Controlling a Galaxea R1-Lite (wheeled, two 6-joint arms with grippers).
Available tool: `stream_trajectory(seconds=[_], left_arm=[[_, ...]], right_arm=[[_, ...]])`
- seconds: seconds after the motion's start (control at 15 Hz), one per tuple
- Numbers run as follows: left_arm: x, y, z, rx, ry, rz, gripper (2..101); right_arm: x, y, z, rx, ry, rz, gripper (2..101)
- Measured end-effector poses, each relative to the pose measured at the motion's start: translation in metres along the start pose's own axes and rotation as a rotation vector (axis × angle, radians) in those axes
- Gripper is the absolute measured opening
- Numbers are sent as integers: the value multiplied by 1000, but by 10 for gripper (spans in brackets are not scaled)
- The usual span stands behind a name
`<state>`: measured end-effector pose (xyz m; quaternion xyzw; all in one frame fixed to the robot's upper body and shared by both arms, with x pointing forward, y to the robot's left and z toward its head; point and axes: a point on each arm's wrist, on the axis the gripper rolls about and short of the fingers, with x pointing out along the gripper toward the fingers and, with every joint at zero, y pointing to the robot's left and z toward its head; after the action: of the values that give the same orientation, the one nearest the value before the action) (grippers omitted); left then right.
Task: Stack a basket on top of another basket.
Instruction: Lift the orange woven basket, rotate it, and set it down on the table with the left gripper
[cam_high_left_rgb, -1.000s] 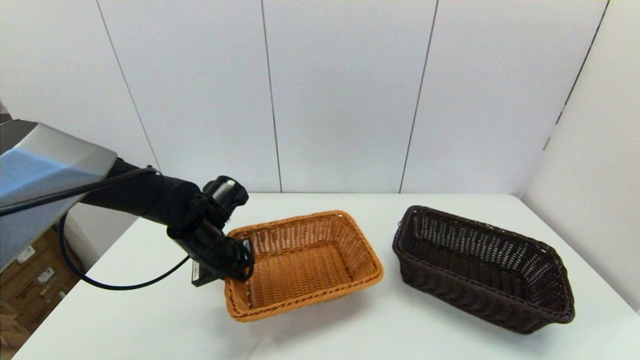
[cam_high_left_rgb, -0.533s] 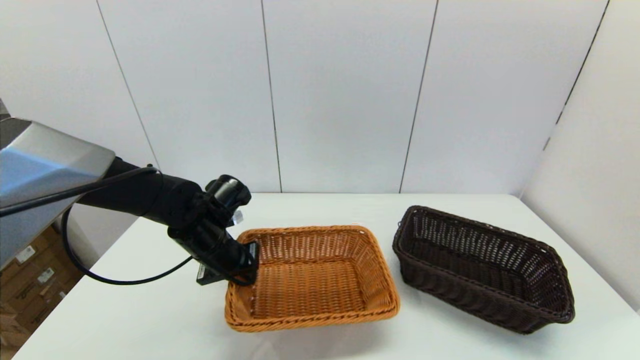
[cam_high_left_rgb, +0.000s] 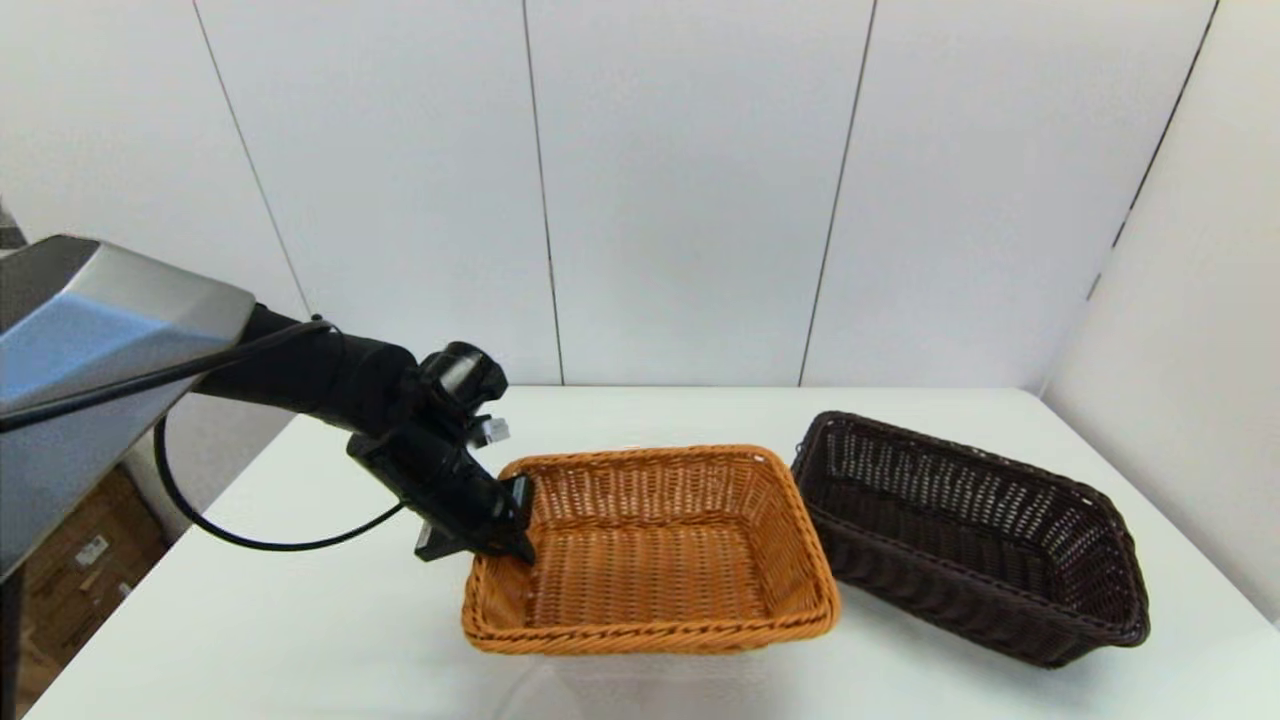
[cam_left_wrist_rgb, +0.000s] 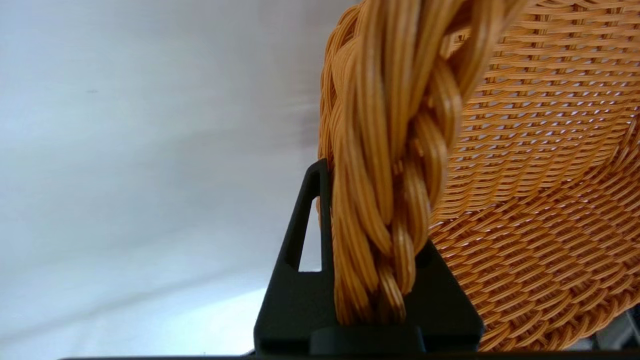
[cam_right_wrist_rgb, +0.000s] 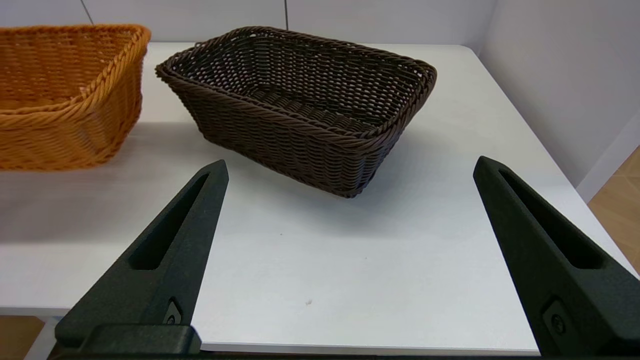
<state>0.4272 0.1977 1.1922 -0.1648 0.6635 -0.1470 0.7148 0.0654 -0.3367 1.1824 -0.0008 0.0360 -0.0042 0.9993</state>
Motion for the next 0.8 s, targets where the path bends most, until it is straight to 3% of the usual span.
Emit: stream_trajectory(seconds=[0.2,0.8], left_arm=[[5,5,5,32,54,19,154],[10,3,24,20,76,32,153]], right_arm=[[0,0,0,0,0,0,973],[0,0,0,0,0,1,973]])
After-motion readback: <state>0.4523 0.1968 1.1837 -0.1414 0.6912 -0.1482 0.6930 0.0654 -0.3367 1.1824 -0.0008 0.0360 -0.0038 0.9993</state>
